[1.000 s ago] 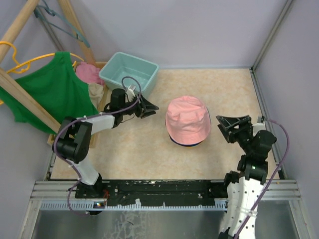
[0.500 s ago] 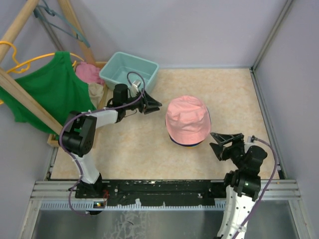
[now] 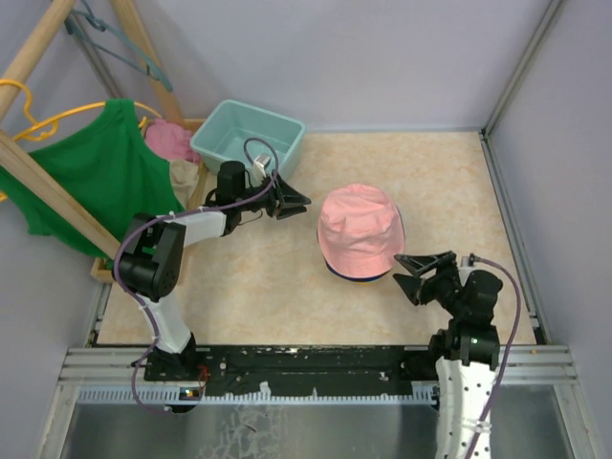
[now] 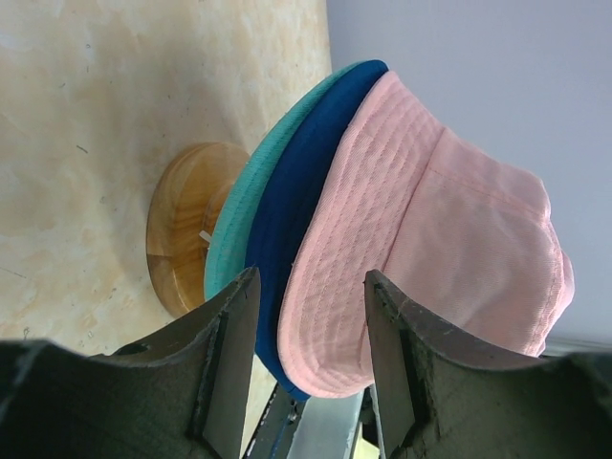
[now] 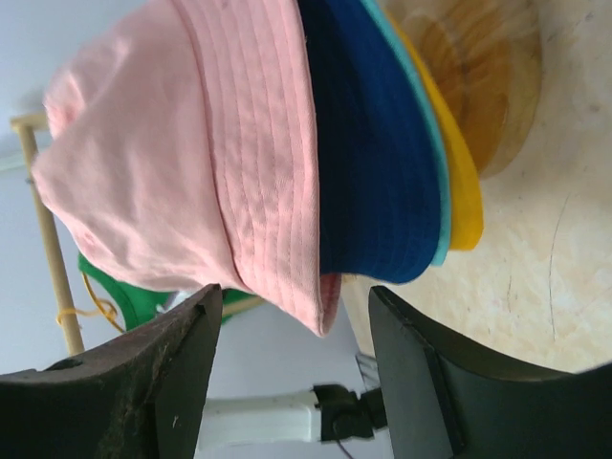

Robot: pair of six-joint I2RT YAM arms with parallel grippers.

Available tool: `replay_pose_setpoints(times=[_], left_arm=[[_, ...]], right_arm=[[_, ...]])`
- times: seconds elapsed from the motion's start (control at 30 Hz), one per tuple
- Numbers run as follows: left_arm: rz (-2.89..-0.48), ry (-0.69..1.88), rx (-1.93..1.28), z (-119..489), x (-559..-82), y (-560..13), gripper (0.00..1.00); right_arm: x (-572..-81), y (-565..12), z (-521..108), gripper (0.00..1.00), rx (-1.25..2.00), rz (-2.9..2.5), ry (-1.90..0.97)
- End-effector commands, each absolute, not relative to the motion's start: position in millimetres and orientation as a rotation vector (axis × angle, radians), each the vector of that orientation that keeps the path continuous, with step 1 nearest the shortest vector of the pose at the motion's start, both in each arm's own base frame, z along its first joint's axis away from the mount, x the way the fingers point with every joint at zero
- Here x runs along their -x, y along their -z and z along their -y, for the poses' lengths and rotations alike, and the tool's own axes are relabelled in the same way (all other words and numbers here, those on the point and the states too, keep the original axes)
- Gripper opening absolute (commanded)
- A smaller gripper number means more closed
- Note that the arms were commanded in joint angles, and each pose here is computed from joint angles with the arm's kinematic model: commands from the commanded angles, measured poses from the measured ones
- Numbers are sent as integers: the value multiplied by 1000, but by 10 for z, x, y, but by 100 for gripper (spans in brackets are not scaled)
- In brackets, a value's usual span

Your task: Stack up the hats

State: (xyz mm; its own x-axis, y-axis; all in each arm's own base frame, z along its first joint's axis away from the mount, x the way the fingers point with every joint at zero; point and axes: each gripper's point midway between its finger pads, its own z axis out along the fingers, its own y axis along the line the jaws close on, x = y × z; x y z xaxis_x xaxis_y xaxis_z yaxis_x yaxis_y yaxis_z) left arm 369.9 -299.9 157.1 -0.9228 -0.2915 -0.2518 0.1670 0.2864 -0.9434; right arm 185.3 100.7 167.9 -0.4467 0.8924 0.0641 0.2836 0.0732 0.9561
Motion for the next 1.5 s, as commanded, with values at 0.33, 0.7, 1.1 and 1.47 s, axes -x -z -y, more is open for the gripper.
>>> replay_pose_setpoints(times=[0.33,0.7,1.1,1.47], left_arm=[[-2120,1722,69,3068,-3731,-1706,54],[-2131,1761,38,3107,-3655,-1686,54],[-2140,1770,39,3103,-3615,-1661,54],[-2054,1558,-52,2944,-3600,-2159,53]], right_arm=[[-2100,-1850,-1241,43,-1048,-1797,-1346],[-2215,-1545,-1235,0,-1082,-1884,-1266],[-2178,-1313,-1226,4,-1059,-2002,-1169],[-2012,-1292,-959,53,-889,-2224,-798]])
